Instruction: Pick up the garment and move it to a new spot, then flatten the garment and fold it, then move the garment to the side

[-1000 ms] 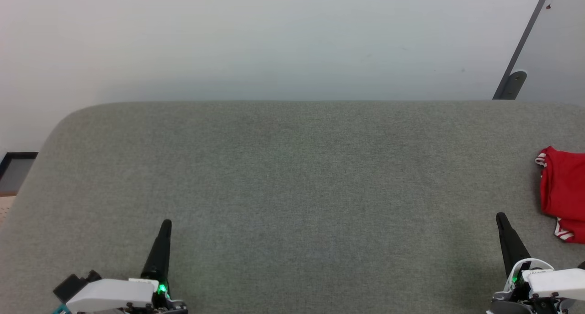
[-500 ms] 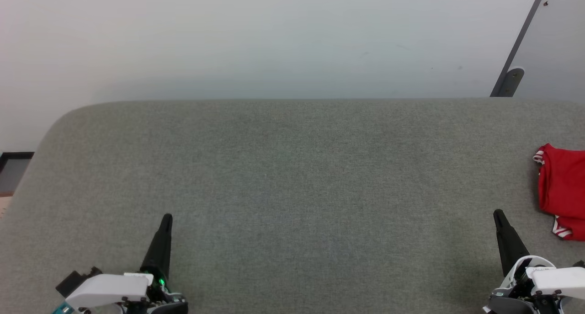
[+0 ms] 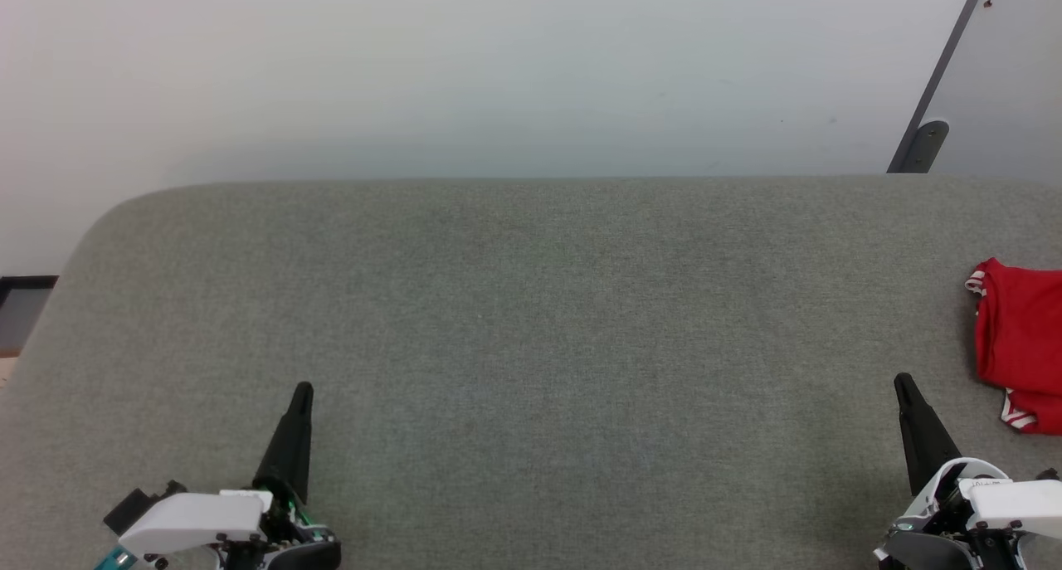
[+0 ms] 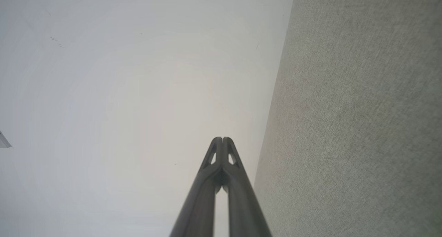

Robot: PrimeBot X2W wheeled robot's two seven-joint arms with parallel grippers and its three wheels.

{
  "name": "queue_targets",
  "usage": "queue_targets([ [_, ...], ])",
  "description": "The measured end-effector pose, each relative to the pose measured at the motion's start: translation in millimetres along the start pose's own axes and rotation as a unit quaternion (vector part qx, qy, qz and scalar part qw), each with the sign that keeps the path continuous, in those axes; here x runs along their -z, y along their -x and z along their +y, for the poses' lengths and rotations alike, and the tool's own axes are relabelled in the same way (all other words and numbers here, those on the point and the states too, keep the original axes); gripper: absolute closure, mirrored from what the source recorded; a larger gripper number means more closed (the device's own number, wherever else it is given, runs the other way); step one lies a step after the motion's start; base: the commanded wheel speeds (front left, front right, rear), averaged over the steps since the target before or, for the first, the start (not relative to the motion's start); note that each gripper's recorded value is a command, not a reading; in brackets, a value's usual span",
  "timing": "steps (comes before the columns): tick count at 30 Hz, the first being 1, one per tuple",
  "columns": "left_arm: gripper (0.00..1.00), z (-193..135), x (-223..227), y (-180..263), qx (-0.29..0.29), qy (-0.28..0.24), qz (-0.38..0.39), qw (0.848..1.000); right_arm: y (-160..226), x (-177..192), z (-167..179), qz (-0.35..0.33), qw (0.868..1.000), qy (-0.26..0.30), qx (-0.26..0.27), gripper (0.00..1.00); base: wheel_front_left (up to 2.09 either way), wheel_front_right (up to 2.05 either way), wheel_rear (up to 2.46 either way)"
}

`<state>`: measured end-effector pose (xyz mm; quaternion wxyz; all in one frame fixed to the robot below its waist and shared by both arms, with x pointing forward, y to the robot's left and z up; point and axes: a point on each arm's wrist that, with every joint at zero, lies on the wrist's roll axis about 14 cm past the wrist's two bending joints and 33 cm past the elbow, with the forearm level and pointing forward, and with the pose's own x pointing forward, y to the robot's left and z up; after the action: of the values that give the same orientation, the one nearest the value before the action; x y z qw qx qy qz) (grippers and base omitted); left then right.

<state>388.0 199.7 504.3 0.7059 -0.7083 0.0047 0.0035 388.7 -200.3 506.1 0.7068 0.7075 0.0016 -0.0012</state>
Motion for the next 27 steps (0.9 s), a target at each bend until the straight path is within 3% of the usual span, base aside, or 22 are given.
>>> queue_targets([
  [27,1.0,0.1,-0.6,0.2,0.0,0.001,-0.001,1.0,0.0,0.0,0.0,0.0,1.0,0.0,0.0,1.0,0.0,0.0,0.0],
])
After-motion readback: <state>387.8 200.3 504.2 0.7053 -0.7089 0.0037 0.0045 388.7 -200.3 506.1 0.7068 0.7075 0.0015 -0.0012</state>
